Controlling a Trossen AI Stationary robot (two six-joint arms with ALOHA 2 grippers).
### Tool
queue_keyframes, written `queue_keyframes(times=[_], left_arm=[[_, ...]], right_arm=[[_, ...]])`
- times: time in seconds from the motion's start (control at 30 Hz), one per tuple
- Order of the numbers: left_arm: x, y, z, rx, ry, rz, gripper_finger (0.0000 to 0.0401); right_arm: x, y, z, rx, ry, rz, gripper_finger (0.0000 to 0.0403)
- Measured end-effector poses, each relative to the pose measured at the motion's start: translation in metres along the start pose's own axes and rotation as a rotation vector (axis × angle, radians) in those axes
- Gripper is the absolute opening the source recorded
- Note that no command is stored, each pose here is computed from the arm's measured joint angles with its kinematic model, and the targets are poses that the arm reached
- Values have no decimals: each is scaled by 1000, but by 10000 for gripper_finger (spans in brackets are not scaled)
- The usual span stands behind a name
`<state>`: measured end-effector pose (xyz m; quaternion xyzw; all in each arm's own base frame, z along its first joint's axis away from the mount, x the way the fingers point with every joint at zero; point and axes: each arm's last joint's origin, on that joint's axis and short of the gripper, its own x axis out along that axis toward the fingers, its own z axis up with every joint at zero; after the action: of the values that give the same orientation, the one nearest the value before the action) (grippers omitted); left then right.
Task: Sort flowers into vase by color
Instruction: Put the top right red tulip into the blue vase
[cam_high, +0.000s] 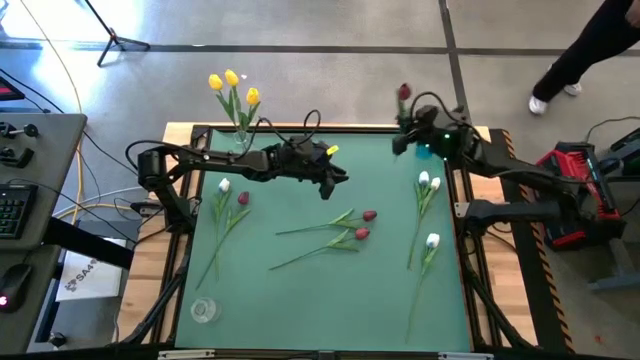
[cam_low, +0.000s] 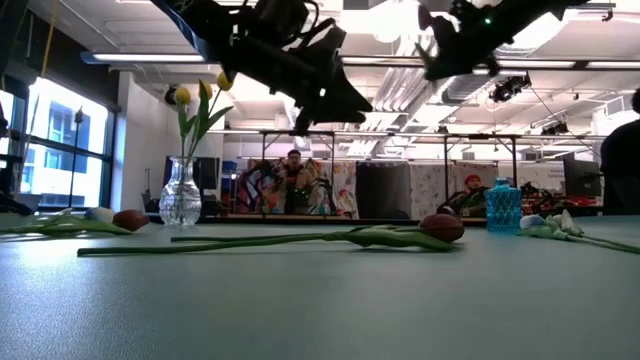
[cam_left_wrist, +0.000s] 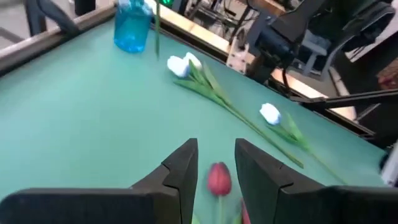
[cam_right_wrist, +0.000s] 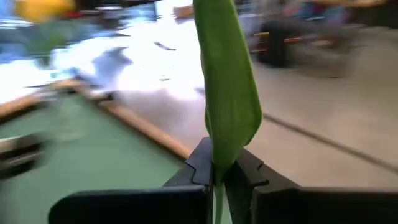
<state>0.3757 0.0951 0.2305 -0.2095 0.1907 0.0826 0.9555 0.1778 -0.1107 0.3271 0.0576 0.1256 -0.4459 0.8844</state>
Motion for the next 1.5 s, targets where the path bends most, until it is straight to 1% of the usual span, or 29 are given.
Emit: queue_keyframes(times=[0.1, 0.2, 0.3, 0.4, 0.53, 0.63, 0.7, 0.9, 0.97, 1.13, 1.23, 1.37, 1.5], left_arm=[[-1, -4, 1, 4, -4, -31, 96], [-4, -8, 5, 31, -32, -29, 97], [-6, -8, 8, 49, -65, -3, 97], [-9, -5, 12, 53, -77, 13, 97], [-11, -2, 14, 48, -81, 23, 97], [-12, -1, 16, 49, -95, 22, 97], [-12, 0, 17, 48, -98, 23, 97], [-12, 0, 17, 56, -99, 23, 97], [-12, 0, 16, 56, -97, 23, 97], [-12, 0, 16, 71, -97, 25, 97], [-12, 2, 17, 71, -99, 30, 97], [-13, 7, 19, 66, -104, 43, 97], [-15, 13, 21, 60, -110, 58, 97]], right_arm=[[-7, -16, 2, -26, -12, -178, 3], [-10, -30, 5, -10, -32, -329, 3], [-8, -44, 9, -2, -57, -407, 2], [-6, -58, 13, 21, -83, -451, 2], [-2, -76, 14, 56, -92, -536, 1], [2, -79, 14, 63, -92, -525, 1], [7, -79, 12, 43, -70, -534, 1], [18, -80, 5, 35, -23, -605, 0], [20, -79, 4, 30, -13, -609, 0], [20, -79, -1, 64, 25, -607, 0], [21, -78, -8, 97, 78, -588, 3], [22, -78, -16, 131, 148, -571, 23], [23, -77, -21, 131, 190, -550, 67]])
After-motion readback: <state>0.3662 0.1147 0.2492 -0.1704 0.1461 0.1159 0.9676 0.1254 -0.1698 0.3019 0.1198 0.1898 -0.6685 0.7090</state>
